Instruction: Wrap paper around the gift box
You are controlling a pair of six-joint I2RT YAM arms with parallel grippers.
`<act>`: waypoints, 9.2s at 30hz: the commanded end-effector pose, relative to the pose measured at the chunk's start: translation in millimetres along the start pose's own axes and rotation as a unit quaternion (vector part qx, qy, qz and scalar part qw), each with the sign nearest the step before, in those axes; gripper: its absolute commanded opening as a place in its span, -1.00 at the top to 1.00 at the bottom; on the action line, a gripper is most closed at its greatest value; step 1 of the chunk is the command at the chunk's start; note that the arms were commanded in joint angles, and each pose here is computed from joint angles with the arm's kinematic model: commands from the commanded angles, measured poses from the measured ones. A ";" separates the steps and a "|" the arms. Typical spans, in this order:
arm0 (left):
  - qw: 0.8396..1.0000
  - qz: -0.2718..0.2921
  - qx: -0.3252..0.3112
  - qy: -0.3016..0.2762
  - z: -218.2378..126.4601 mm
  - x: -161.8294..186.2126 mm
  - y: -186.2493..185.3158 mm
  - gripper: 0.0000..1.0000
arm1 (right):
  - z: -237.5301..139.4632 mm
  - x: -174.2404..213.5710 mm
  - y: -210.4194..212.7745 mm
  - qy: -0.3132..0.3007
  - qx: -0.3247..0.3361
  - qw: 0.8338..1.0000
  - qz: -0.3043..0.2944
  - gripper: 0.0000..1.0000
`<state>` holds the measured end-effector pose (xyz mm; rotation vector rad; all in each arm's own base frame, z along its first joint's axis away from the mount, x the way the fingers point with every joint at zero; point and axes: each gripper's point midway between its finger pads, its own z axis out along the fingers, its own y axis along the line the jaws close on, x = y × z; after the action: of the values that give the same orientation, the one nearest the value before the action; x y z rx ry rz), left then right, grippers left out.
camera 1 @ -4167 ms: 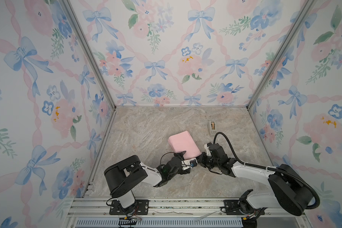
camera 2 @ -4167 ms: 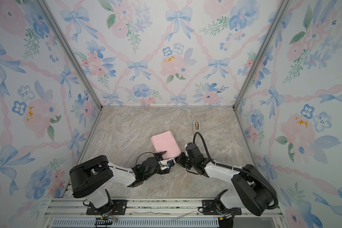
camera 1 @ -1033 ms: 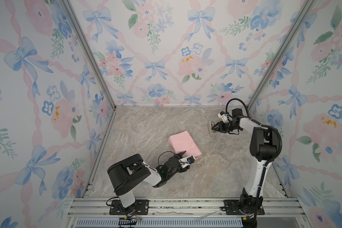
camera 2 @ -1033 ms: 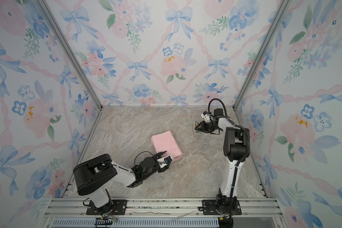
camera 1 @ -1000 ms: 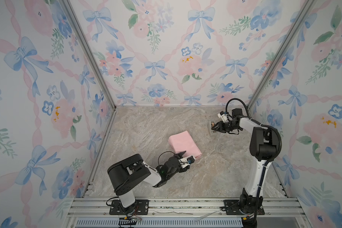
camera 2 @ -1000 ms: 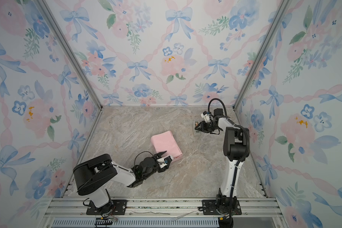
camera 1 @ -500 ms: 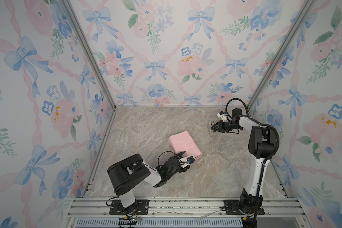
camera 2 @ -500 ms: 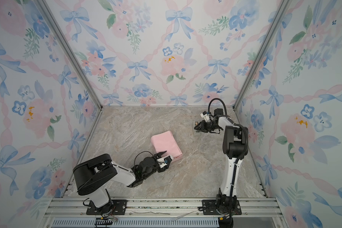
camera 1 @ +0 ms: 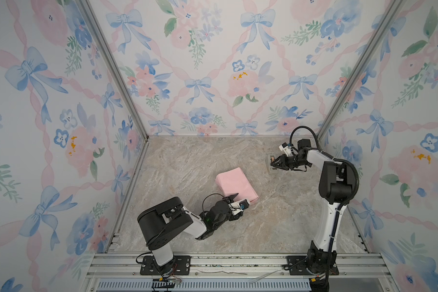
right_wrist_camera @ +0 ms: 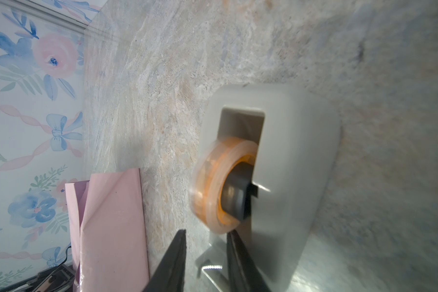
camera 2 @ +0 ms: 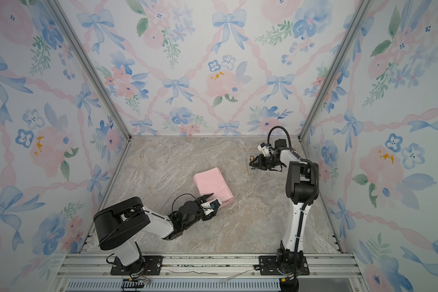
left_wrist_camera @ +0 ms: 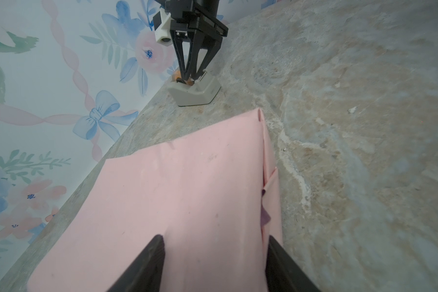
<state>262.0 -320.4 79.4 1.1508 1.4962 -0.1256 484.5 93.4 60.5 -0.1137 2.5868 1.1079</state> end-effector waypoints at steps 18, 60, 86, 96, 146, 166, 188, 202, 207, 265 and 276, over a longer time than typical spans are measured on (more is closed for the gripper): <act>0.998 -0.003 0.023 0.056 1.6 35.1 -11.4 -0.26 | 8.7 23.2 6.3 0.042 -0.061 0.995 0.065 0.51; 0.998 0.002 0.019 0.051 -0.1 31.1 -8.3 -0.24 | -37.9 -8.5 43.7 -0.053 -0.085 0.993 0.070 1.00; 0.999 0.001 0.021 0.044 0.6 26.5 -7.9 -0.24 | -52.2 100.7 33.8 -0.078 -0.030 0.986 0.147 1.00; 0.999 0.000 0.022 0.039 0.4 23.0 -7.7 -0.24 | -26.9 127.7 -0.9 -0.051 0.005 0.981 0.186 1.00; 0.999 0.002 0.023 0.038 -0.6 22.5 -7.7 -0.22 | -66.2 170.6 -57.8 -0.017 0.272 0.931 0.241 1.00; 0.999 0.001 0.027 0.032 0.4 18.5 -8.5 -0.22 | -86.5 91.3 20.6 -0.106 0.161 0.981 -0.011 0.30; 0.999 0.005 0.028 0.024 4.1 12.4 -7.2 -0.22 | -26.8 58.1 -14.2 -0.016 0.100 0.984 -0.144 -0.05; 0.999 0.010 0.027 0.025 4.2 12.3 -6.7 -0.22 | -9.1 62.5 -17.9 0.041 0.091 0.982 -0.158 -0.02; 0.999 0.011 0.024 0.025 3.3 11.7 -5.0 -0.22 | -3.9 64.5 -21.1 0.056 0.097 0.981 -0.156 -0.02; 0.999 0.018 0.028 0.024 4.2 7.8 -5.1 -0.20 | -10.2 66.7 -48.4 0.082 0.123 0.988 -0.047 1.00; 0.999 0.021 0.027 0.026 4.9 7.6 -4.0 -0.20 | -21.6 67.9 -54.9 0.081 0.160 0.983 -0.034 1.00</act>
<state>263.9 -325.4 80.1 1.1965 1.4841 -0.1223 433.9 54.8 21.4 -0.2645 2.7762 0.7413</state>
